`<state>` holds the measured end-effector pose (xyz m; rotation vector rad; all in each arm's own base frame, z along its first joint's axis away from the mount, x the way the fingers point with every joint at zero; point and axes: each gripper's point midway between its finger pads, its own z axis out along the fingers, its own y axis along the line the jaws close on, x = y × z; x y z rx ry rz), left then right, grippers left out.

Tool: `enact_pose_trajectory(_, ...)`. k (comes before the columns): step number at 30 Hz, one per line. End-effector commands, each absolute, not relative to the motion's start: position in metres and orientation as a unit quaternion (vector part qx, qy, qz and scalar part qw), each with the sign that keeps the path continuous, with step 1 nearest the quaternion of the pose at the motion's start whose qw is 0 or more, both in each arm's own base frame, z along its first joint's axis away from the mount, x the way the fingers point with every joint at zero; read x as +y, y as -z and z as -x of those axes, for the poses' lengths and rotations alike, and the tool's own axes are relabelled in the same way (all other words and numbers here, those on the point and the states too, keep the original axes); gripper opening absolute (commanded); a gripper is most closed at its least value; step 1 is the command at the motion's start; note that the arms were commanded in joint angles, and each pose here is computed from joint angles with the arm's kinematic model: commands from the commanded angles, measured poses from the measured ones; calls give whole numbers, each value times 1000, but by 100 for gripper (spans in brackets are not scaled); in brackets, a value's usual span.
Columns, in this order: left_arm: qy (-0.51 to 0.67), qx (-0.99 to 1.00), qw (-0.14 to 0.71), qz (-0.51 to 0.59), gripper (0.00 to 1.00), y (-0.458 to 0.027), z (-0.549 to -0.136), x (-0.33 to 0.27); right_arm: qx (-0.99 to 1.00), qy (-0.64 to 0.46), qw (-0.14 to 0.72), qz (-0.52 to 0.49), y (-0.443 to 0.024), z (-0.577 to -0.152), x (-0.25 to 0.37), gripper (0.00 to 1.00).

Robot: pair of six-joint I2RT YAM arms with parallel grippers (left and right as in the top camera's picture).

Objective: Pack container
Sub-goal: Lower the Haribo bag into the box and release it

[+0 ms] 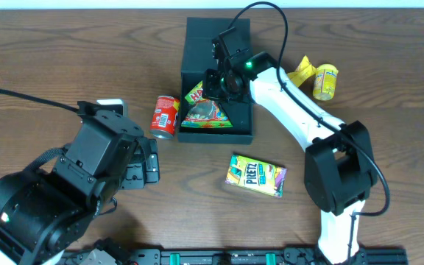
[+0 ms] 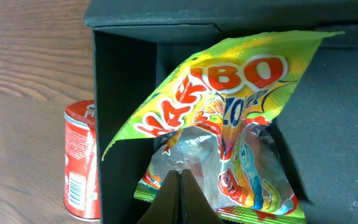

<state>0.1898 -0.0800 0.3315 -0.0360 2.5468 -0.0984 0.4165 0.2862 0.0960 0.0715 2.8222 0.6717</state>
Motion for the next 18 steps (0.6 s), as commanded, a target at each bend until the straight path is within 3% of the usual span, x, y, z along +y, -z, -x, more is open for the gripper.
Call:
enact_pose_trajectory(1,39,955,295,9,95,-334,-190,-80,960,-246,133,-13,-110,-416,300,2)
enact_pose_trajectory(18,40,955,295,9,96,-334,-190,-80,965,-225,138,3,-51,-434,313,2)
